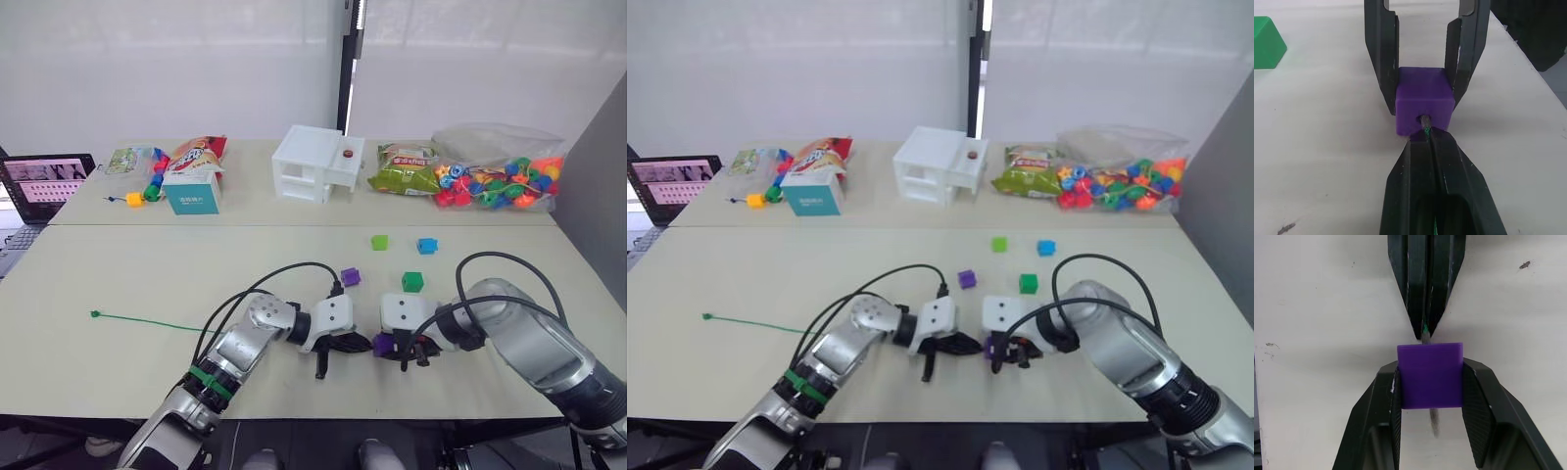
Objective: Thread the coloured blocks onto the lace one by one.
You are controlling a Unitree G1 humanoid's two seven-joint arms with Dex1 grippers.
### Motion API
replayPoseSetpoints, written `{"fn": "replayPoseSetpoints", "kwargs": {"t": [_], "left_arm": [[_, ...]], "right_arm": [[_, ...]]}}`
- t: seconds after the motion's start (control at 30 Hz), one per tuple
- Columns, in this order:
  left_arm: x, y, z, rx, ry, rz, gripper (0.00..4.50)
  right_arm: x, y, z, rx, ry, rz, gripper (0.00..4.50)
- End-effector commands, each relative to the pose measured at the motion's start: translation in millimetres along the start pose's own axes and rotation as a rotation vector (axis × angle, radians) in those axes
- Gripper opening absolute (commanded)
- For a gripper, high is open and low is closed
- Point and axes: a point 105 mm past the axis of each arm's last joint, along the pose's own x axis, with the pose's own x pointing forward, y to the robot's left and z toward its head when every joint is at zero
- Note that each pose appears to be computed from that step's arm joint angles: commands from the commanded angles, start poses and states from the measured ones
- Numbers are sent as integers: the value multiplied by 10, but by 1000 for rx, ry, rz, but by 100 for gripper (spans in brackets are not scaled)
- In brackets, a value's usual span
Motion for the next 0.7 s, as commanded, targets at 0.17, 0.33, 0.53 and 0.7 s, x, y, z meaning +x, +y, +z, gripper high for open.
{"fn": "replayPoseSetpoints", "kwargs": {"t": [0.17, 0.33, 0.53, 0.7], "left_arm": [[125, 39, 185, 48, -38, -10, 0], [54, 34, 156, 25, -32, 2, 111], [-146, 121, 100, 27, -12, 57, 313], [-364, 119, 93, 50, -32, 60, 348]], "right_arm": [[26, 49, 74, -26, -22, 14, 115], [33, 40, 72, -26, -21, 13, 115], [48, 25, 67, -26, -22, 11, 115], [14, 6, 123, -25, -54, 8, 115]]}}
